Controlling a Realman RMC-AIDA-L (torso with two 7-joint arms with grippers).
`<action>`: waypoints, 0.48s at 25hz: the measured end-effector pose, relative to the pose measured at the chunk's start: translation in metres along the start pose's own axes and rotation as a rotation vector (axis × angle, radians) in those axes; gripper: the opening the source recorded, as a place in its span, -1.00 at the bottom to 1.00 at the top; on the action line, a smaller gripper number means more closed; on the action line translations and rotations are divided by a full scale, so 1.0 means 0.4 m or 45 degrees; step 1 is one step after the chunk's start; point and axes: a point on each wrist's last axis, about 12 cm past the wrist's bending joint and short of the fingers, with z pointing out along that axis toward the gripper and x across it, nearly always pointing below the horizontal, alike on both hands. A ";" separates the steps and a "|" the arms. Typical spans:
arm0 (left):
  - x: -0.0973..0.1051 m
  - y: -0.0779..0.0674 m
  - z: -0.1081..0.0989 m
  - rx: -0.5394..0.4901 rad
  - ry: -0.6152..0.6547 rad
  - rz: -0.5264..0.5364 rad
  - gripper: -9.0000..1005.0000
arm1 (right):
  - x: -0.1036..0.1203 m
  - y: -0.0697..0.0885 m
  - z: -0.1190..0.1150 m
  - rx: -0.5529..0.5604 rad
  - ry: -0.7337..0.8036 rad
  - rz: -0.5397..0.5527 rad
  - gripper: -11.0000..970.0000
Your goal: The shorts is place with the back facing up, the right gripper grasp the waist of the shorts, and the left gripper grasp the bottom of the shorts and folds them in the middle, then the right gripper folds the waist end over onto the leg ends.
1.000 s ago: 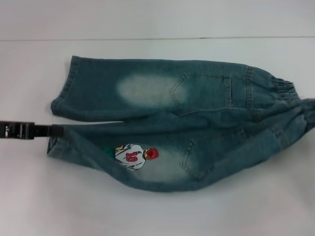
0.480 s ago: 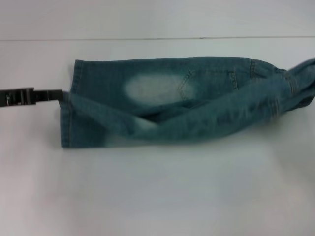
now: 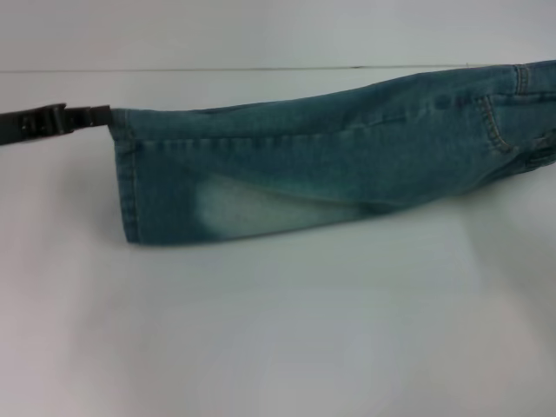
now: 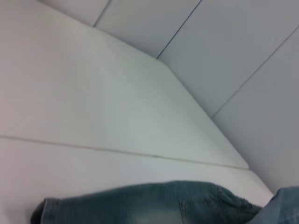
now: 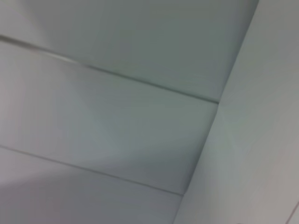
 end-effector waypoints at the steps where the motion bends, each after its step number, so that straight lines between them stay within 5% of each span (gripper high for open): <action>1: -0.003 -0.001 0.011 0.001 -0.008 -0.001 -0.97 | 0.001 0.001 0.009 0.003 -0.006 -0.001 -0.66; 12: -0.046 -0.017 0.130 -0.077 -0.028 0.038 -0.97 | -0.008 0.008 0.100 0.100 -0.149 -0.023 -0.60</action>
